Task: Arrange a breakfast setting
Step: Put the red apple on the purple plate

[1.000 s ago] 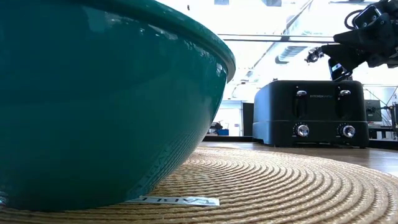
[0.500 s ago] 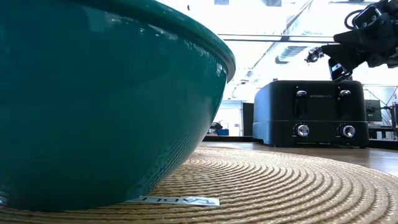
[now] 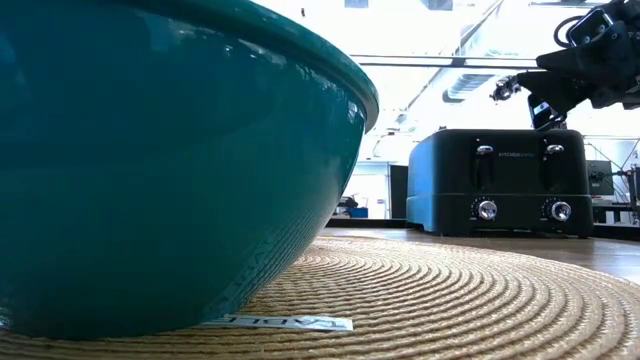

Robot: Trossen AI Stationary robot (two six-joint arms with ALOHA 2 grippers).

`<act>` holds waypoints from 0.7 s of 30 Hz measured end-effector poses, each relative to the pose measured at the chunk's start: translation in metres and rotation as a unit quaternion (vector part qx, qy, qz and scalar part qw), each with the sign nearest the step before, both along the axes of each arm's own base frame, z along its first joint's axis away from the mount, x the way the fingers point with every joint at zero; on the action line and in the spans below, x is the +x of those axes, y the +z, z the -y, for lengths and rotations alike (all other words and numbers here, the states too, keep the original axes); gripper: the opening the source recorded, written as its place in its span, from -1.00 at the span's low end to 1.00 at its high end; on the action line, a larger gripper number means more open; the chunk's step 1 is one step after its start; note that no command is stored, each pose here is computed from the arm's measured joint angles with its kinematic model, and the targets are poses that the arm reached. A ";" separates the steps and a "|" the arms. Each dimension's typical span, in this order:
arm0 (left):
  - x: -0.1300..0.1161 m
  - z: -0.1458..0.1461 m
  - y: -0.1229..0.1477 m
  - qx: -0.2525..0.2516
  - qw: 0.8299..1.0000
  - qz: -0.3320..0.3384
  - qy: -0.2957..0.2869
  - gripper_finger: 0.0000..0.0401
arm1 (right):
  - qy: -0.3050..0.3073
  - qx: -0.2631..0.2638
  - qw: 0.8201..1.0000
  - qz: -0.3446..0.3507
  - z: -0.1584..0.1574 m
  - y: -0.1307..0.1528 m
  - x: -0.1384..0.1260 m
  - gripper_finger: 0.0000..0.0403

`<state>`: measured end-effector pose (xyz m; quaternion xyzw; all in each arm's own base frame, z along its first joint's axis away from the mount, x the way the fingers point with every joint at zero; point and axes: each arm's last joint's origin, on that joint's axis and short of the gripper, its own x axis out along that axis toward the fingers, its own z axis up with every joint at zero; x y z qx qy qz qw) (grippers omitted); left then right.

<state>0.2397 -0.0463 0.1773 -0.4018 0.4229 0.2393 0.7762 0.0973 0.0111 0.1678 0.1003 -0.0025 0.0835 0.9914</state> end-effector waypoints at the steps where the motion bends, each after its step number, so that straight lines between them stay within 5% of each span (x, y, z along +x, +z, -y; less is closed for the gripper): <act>1: 0.001 0.001 -0.001 -0.002 1.000 -0.001 0.002 0.37 | 0.000 0.000 1.000 0.000 0.000 0.000 0.000 -0.43; 16: 0.002 0.004 -0.006 -0.046 0.998 -0.012 0.044 0.38 | 0.000 0.000 1.000 0.000 0.000 0.000 0.000 -0.43; 21: 0.001 0.003 -0.007 -0.050 0.997 -0.020 0.055 0.53 | 0.000 0.000 1.000 0.000 0.000 0.000 0.000 -0.43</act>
